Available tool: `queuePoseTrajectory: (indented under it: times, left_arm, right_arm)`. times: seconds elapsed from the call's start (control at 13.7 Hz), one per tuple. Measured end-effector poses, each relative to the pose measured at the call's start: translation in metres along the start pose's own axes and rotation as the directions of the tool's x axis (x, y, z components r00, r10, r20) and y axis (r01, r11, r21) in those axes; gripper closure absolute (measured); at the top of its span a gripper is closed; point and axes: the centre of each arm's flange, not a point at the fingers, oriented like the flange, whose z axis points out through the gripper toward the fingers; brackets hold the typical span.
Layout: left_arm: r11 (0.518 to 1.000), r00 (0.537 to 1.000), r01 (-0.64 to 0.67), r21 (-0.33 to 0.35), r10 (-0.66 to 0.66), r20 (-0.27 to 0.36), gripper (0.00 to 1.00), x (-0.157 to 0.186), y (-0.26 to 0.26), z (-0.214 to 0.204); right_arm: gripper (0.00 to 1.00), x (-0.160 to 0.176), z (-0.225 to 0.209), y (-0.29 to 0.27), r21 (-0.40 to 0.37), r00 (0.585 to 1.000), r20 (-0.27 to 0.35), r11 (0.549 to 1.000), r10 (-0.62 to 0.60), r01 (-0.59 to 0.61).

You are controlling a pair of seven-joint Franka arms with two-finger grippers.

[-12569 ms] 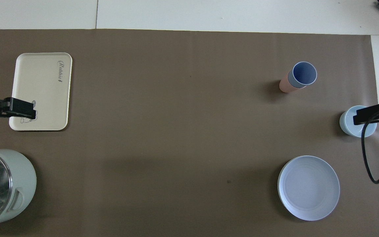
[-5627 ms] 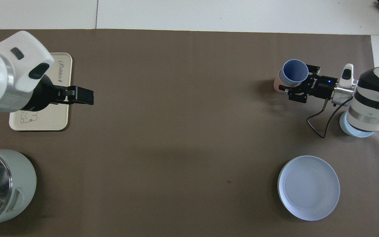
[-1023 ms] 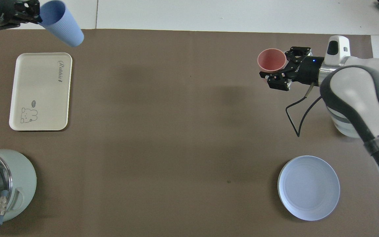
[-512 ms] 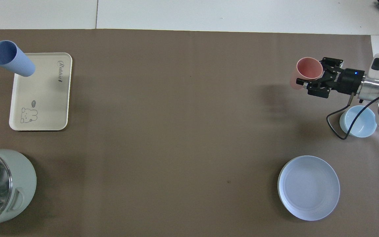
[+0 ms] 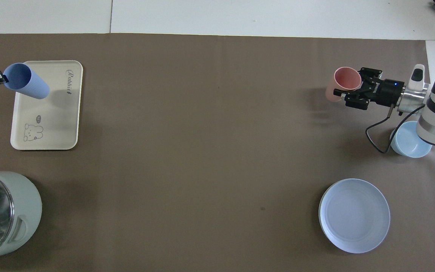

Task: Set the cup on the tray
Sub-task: 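Lower the blue cup onto the tray while the right gripper lowers the pink cup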

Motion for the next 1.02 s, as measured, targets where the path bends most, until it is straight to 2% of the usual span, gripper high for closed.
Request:
queuePoseTrajectory:
  times: [0.15,0.22,0.51,0.58,0.73,0.88,1.02]
  left_arm:
    - [1.0,1.0,-0.023,0.0,0.023,0.002,0.93,-0.001,0.0,0.001]
    - [0.999,0.999,-0.037,0.0,0.037,0.001,0.84,-0.001,0.0,0.001]
    - [0.997,0.997,-0.082,-0.002,0.082,-0.005,0.38,0.006,0.001,-0.006]
    - [0.996,0.996,-0.091,-0.011,0.091,0.009,0.25,0.014,0.006,-0.013]
    - [0.99,0.988,-0.128,-0.051,0.132,0.081,0.01,0.038,0.031,-0.043]
    - [0.979,0.964,-0.196,-0.049,0.201,0.176,0.0,0.055,0.069,-0.081]
    - [0.976,0.941,-0.218,-0.024,0.217,0.261,0.0,0.053,0.121,-0.105]
  right_arm:
    - [0.15,-0.003,0.003,0.001,-0.002,1.0,-0.017,1.0,-0.001,0.001]
    - [0.15,-0.006,0.004,0.001,-0.001,1.0,-0.017,1.0,0.002,-0.002]
    - [0.15,-0.019,0.009,0.004,0.005,0.999,-0.025,1.0,0.025,-0.025]
    - [0.15,-0.021,0.01,0.005,0.007,0.999,-0.026,1.0,0.025,-0.025]
    - [0.15,-0.025,0.012,0.004,0.011,1.0,-0.024,1.0,0.017,-0.017]
    - [0.15,-0.029,0.014,0.002,0.014,1.0,-0.022,1.0,0.0,0.0]
    - [0.15,-0.032,0.015,0.002,0.015,0.999,-0.022,1.0,-0.023,0.024]
